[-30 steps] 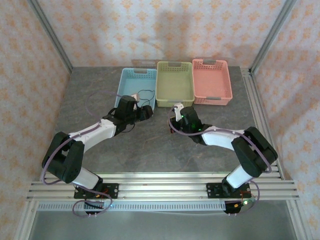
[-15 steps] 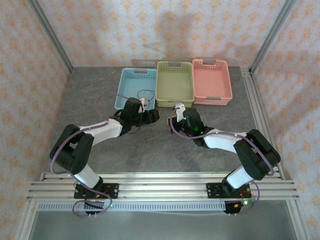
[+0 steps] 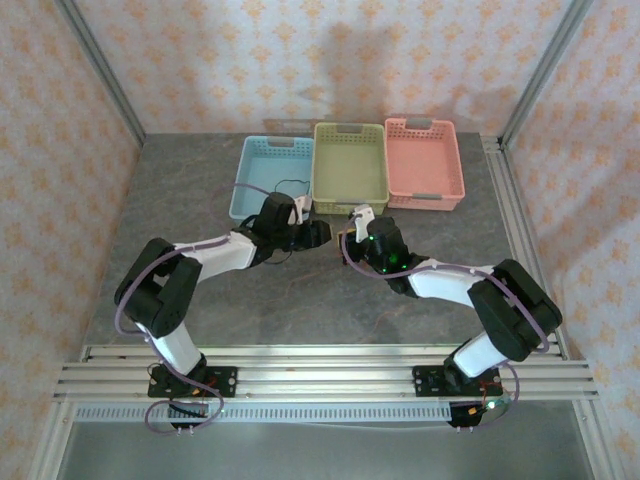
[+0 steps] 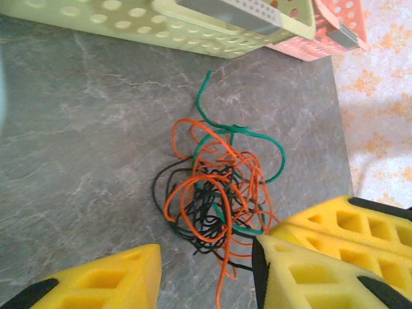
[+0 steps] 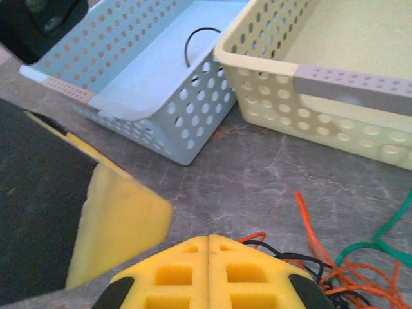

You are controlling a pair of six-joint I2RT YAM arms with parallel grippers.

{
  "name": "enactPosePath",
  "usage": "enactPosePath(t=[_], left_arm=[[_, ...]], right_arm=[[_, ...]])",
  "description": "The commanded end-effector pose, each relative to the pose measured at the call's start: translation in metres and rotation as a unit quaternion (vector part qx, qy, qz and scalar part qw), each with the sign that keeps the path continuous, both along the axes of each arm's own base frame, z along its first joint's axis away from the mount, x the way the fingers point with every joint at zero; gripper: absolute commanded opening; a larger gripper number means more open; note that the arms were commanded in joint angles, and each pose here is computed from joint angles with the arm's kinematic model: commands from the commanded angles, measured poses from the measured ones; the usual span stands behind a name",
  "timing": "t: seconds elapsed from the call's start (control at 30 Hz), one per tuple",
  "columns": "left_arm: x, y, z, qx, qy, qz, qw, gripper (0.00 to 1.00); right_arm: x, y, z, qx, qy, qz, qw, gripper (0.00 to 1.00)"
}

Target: Untangle the cables

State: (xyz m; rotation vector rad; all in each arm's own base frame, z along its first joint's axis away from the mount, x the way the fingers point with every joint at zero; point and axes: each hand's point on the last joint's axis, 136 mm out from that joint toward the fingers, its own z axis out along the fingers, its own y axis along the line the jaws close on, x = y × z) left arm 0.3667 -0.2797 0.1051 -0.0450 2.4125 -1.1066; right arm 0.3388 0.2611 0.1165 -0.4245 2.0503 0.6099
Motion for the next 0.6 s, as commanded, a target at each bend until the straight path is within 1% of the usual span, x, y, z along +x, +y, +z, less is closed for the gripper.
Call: enactPosePath(t=[0.0,0.13,0.27,0.33,0.57], left_arm=[[0.0,-0.015,0.013,-0.011,-0.014,-0.029,0.999,0.42],[-0.001,-0.022,0.01,-0.015,-0.005,-0.041,0.999,0.41],[-0.002,-0.023,0.005,-0.005,0.003,-0.041,0.999,0.4],[0.0,-0.02,0.001,0.006,0.012,-0.032,0.999,0.4],[0.001,-0.028,-0.013,0.008,0.047,-0.047,0.998,0.38]], right_arm=[[0.008,-0.014,0.009,-0.001,-0.017,-0.041,0.999,0.0],[0.01,-0.017,0.008,-0.001,-0.015,-0.048,0.999,0.0],[0.011,-0.02,0.009,0.004,-0.015,-0.054,0.998,0.0],[0.011,-0.021,0.009,0.006,-0.014,-0.056,0.998,0.0],[0.013,-0.022,0.007,0.013,-0.009,-0.059,0.998,0.0]])
